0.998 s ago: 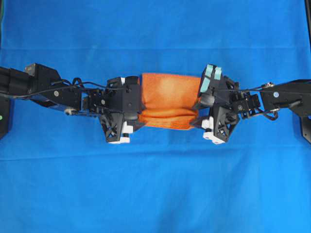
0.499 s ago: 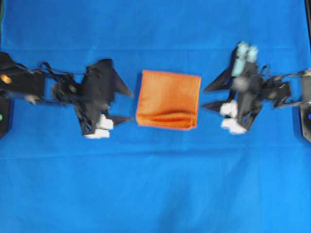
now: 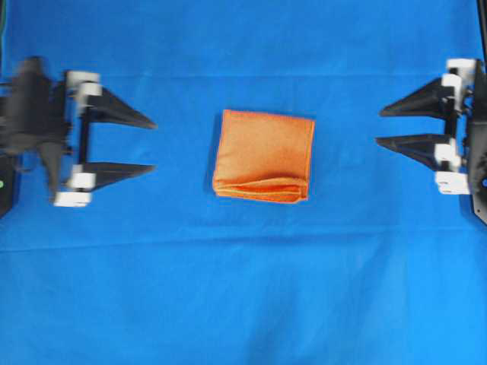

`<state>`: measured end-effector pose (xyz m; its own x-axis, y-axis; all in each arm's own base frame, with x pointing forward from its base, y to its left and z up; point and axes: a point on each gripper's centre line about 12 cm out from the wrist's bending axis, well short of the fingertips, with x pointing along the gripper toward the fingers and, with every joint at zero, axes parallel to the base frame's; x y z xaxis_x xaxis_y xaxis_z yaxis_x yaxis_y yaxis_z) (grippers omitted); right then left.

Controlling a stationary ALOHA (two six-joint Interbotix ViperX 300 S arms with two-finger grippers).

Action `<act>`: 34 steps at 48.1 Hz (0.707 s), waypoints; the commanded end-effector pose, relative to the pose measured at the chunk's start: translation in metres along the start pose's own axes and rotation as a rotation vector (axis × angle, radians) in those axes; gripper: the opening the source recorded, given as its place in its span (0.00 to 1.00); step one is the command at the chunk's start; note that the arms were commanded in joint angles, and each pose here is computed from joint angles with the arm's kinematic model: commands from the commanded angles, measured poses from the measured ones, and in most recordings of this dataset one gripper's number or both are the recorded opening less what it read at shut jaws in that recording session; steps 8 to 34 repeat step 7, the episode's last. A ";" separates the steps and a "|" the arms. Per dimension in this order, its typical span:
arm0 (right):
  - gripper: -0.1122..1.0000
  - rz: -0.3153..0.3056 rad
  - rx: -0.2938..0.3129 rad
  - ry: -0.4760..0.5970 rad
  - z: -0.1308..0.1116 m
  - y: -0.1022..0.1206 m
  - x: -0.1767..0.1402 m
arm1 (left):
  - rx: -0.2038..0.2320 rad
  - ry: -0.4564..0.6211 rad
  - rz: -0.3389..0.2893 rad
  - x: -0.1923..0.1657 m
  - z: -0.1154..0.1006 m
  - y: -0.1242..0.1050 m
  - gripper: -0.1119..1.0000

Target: Fold the orange towel.

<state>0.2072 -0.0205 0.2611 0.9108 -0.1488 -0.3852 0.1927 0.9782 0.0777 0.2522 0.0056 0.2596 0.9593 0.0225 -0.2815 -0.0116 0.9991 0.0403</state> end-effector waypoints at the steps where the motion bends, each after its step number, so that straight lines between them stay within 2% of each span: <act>1: 0.61 0.015 -0.010 -0.050 -0.001 0.000 -0.011 | 0.001 -0.069 0.005 -0.017 0.006 0.001 0.71; 7: 0.61 0.030 -0.017 -0.078 -0.016 -0.002 -0.020 | -0.001 -0.108 0.015 -0.038 -0.003 0.002 0.71; 34: 0.61 0.030 -0.017 -0.078 -0.016 -0.002 -0.020 | -0.001 -0.108 0.015 -0.038 -0.003 0.002 0.71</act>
